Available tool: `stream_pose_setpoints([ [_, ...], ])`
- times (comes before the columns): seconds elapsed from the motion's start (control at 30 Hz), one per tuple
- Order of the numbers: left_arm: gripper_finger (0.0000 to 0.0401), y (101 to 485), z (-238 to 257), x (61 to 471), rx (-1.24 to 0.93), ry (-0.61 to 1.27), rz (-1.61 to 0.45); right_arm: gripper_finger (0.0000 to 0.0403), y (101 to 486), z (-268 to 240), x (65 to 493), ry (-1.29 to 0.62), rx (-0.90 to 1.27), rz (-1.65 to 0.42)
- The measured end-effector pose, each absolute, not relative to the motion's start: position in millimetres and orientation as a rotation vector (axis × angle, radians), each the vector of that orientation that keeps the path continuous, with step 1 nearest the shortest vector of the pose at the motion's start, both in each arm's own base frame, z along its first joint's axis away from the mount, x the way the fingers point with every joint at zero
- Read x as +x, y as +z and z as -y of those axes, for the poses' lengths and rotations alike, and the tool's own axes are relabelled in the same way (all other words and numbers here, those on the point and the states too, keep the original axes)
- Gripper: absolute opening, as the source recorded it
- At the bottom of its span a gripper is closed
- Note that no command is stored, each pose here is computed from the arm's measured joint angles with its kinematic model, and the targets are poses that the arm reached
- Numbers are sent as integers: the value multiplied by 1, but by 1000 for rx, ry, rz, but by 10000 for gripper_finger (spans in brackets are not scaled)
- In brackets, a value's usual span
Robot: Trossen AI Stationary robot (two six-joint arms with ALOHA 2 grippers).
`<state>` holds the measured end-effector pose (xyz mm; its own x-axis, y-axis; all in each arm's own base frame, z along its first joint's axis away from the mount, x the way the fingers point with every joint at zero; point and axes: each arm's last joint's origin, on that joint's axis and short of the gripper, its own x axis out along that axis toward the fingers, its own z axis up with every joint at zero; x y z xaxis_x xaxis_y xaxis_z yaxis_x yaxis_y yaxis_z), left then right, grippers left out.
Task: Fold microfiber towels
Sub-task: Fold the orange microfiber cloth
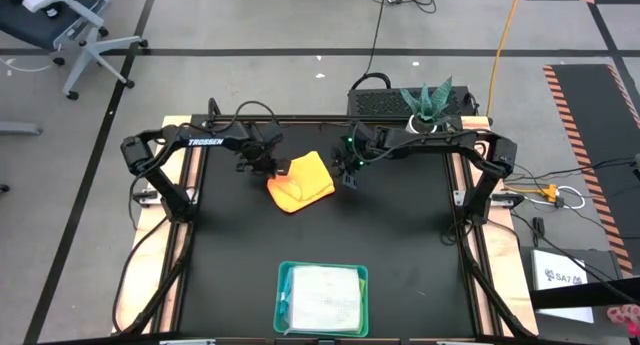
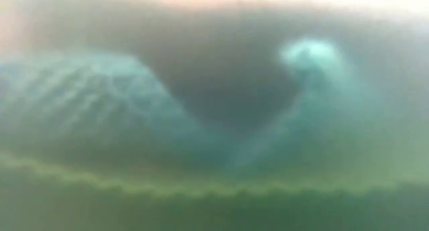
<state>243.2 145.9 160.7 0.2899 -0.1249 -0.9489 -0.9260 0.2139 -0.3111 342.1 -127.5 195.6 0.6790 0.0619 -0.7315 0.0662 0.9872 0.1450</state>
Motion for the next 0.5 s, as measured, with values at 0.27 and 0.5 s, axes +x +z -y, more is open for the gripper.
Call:
stream_pose_setpoints([
  [0.27,13,177,-152,252,-1181,735,-1083,169,196,127,342,-2,165,-825],
  [0.5,7,195,-162,261,-1054,753,-1026,169,195,127,342,-4,164,-827],
])
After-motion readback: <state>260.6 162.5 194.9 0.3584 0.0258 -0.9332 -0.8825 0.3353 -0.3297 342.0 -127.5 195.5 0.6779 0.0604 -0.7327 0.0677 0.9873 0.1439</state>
